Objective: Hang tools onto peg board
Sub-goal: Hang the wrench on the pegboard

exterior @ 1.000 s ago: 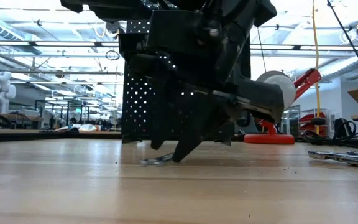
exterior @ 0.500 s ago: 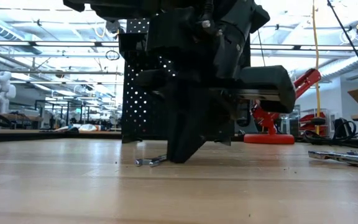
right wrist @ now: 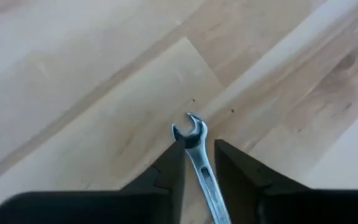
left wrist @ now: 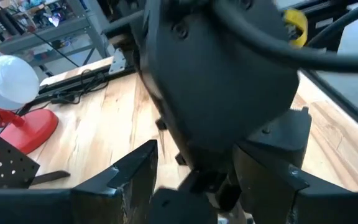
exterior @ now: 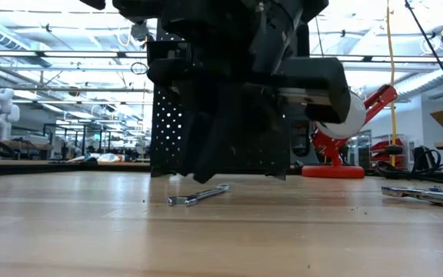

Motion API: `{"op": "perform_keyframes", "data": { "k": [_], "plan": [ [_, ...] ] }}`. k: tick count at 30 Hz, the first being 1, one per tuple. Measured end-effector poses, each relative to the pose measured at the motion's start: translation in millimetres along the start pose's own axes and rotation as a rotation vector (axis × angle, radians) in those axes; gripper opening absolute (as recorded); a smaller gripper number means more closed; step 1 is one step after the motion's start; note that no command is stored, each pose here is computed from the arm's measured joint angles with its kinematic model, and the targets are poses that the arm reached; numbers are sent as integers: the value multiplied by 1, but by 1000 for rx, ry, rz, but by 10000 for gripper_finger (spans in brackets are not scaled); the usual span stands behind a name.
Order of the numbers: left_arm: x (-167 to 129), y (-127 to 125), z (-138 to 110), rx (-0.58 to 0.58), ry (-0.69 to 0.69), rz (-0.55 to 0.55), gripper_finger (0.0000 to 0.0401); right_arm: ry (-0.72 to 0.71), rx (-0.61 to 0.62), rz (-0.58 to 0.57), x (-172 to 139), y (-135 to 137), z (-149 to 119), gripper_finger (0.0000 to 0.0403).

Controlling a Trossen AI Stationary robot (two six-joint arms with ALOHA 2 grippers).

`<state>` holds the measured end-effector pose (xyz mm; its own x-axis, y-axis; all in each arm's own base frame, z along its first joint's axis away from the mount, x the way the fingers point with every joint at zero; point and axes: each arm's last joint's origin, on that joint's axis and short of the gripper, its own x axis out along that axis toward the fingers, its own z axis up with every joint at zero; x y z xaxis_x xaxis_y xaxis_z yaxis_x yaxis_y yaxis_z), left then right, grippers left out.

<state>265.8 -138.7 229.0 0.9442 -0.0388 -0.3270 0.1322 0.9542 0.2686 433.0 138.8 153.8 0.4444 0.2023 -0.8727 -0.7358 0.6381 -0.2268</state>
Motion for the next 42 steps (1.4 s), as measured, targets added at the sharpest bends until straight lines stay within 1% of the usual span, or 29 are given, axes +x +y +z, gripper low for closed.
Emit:
{"op": "perform_keyframes", "data": {
  "k": [5, 7, 10, 14, 18, 24, 26, 31, 36, 39, 42],
  "plan": [
    [1, -1, -2, 6, 8, -8, 219, 16, -23, 7, 16, 1, -5, 141],
    [0, -1, -2, 6, 7, -9, 219, 10, -22, 0, 20, 0, -5, 148],
    [0, -1, -2, 5, 5, -7, 219, 22, -16, 7, 23, -1, -9, 146],
    [0, -1, -2, 7, 10, -1, 219, 52, 35, 51, 23, -2, -15, 124],
    [0, -1, -3, 9, 16, 0, 219, 61, 110, 113, 23, -1, -19, 86],
    [0, -1, -2, -1, 10, 0, 219, 63, 146, 124, 23, 1, -19, 13],
    [0, -1, -2, -2, 10, 0, 219, 62, 147, 125, 23, 1, -19, 4],
    [0, -1, -1, -3, 9, -8, 219, 48, 160, 74, 16, 0, -13, 15],
    [0, 0, -1, -2, 14, -3, 218, 78, 194, 22, 5, 0, -11, 31],
    [0, 0, 0, -5, 9, 1, 218, 82, 251, 8, 3, 0, -10, 55],
    [0, 0, 0, -4, 11, 1, 218, 99, 298, -21, 2, -1, -11, 91]
  ]
}}
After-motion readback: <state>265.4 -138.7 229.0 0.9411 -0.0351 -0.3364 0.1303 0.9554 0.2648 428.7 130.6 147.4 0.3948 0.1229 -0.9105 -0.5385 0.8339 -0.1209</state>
